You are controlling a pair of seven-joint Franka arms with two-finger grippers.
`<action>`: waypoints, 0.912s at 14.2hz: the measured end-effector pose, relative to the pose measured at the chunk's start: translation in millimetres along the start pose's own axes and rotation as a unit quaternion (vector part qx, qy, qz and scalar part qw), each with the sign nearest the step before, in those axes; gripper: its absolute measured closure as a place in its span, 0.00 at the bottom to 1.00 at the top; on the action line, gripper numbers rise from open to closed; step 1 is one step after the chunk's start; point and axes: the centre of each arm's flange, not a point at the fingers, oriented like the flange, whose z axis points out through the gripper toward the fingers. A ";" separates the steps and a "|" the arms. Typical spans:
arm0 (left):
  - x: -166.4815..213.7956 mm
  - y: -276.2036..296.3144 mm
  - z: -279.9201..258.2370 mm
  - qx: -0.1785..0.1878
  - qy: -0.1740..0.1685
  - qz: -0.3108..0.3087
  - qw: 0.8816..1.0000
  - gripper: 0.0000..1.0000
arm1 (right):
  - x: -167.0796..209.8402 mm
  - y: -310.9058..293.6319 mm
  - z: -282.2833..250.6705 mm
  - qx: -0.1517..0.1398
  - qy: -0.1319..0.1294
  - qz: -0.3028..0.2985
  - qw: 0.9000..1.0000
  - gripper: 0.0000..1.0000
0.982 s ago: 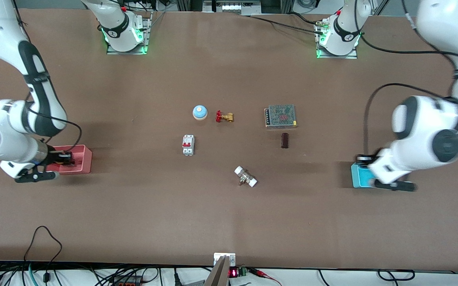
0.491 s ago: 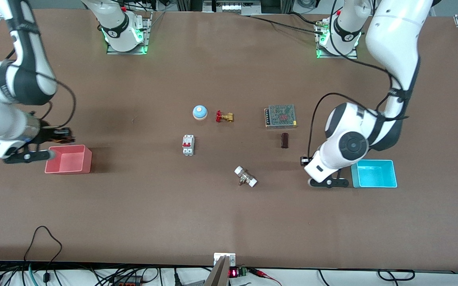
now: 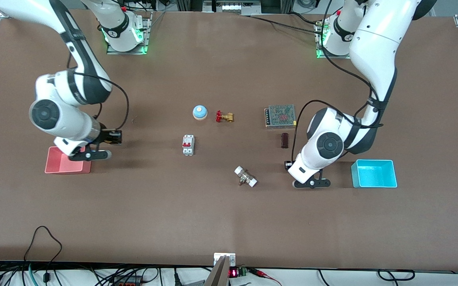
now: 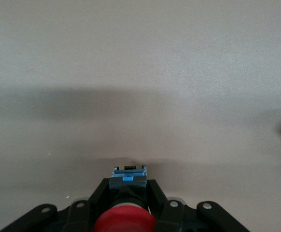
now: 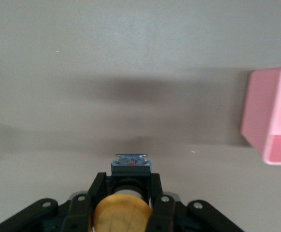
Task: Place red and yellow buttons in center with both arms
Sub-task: 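Carry the yellow button toward the middle while the left gripper carries the red button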
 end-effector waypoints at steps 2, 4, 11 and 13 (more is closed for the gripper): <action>-1.9 -2.5 10.8 -0.002 0.003 -0.003 1.000 0.63 | 0.0 -14.6 25.2 0.007 0.004 0.008 1.000 0.59; -3.8 -3.8 17.9 -0.001 0.001 -0.006 1.000 0.59 | 2.4 -30.7 44.0 0.015 0.011 0.015 1.000 0.59; -1.3 -1.7 -1.0 -0.003 0.008 -0.012 1.000 0.00 | 3.8 -38.1 67.4 0.020 0.005 0.018 1.000 0.59; -1.9 -1.5 -33.7 0.003 0.005 -0.011 1.000 0.00 | 3.6 -38.1 72.7 0.021 0.001 0.018 1.000 0.59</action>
